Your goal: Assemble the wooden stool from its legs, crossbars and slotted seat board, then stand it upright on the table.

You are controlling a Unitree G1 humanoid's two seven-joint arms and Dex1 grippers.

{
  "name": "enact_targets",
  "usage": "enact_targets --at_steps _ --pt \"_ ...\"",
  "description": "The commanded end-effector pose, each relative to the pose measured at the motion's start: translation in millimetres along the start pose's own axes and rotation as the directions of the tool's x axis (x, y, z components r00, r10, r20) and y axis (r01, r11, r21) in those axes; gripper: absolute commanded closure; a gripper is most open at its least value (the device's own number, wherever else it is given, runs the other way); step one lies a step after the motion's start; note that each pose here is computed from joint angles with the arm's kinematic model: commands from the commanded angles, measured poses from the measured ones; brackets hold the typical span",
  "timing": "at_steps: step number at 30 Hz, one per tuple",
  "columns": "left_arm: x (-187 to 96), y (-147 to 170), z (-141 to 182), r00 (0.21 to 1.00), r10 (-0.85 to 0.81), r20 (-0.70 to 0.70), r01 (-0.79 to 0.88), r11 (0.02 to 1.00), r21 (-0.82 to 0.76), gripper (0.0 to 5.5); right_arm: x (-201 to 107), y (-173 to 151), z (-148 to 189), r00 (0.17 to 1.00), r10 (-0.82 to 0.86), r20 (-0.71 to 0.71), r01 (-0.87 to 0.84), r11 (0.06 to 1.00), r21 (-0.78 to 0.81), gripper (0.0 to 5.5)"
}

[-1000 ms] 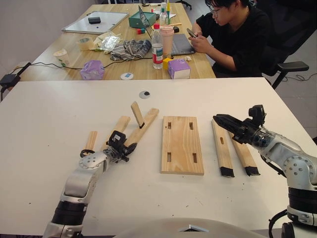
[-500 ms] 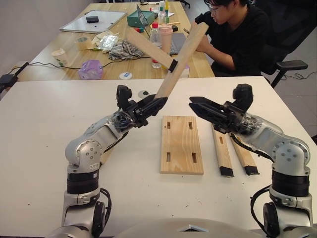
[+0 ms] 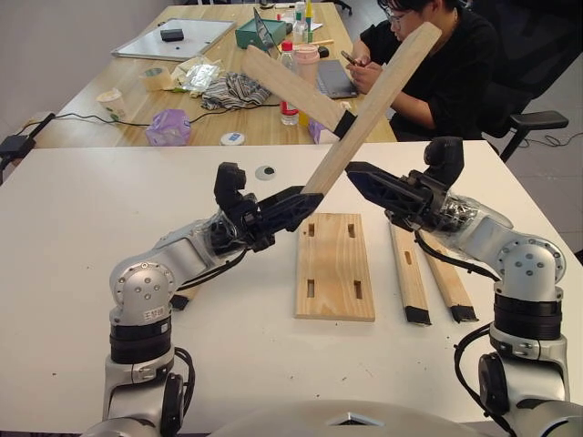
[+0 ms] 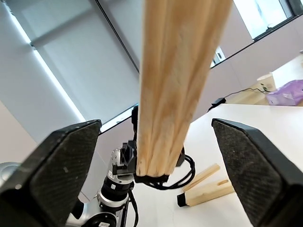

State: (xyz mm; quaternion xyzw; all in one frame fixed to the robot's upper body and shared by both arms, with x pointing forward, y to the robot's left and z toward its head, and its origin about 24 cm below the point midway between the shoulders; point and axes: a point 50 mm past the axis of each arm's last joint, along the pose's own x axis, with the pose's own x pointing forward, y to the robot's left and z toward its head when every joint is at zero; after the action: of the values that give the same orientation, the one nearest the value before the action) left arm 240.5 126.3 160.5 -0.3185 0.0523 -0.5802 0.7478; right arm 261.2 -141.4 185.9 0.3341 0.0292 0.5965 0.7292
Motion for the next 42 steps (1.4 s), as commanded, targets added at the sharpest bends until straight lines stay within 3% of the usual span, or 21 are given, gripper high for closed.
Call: enact_targets --at_steps 1,6,21,29,42 --pt "0.5 -6.4 -2.9 0.999 -0.031 -0.017 0.031 0.999 -0.011 3.50 5.6 2.6 1.7 1.000 0.009 0.011 -0.009 1.000 -0.001 1.20" --pt "0.1 -8.9 -6.6 0.999 -0.042 -0.025 0.041 0.999 -0.027 3.50 9.8 0.8 -3.1 1.000 -0.003 0.030 0.002 1.000 0.031 1.20" --pt "-1.9 -10.8 -9.1 0.998 -0.053 -0.024 0.052 0.997 -0.049 3.50 11.1 4.7 0.3 0.996 0.026 0.082 -0.033 0.995 0.091 3.45" --pt "-1.6 -6.7 -9.2 1.000 -0.014 -0.028 0.012 0.999 -0.046 3.50 11.8 6.0 -0.4 0.996 0.031 0.086 -0.040 0.994 0.098 3.46" --pt "-8.4 -0.2 -12.0 0.998 0.034 -0.055 -0.037 0.998 -0.053 1.51 4.9 -2.0 2.6 0.998 -0.049 0.042 0.049 0.999 -0.004 3.46"
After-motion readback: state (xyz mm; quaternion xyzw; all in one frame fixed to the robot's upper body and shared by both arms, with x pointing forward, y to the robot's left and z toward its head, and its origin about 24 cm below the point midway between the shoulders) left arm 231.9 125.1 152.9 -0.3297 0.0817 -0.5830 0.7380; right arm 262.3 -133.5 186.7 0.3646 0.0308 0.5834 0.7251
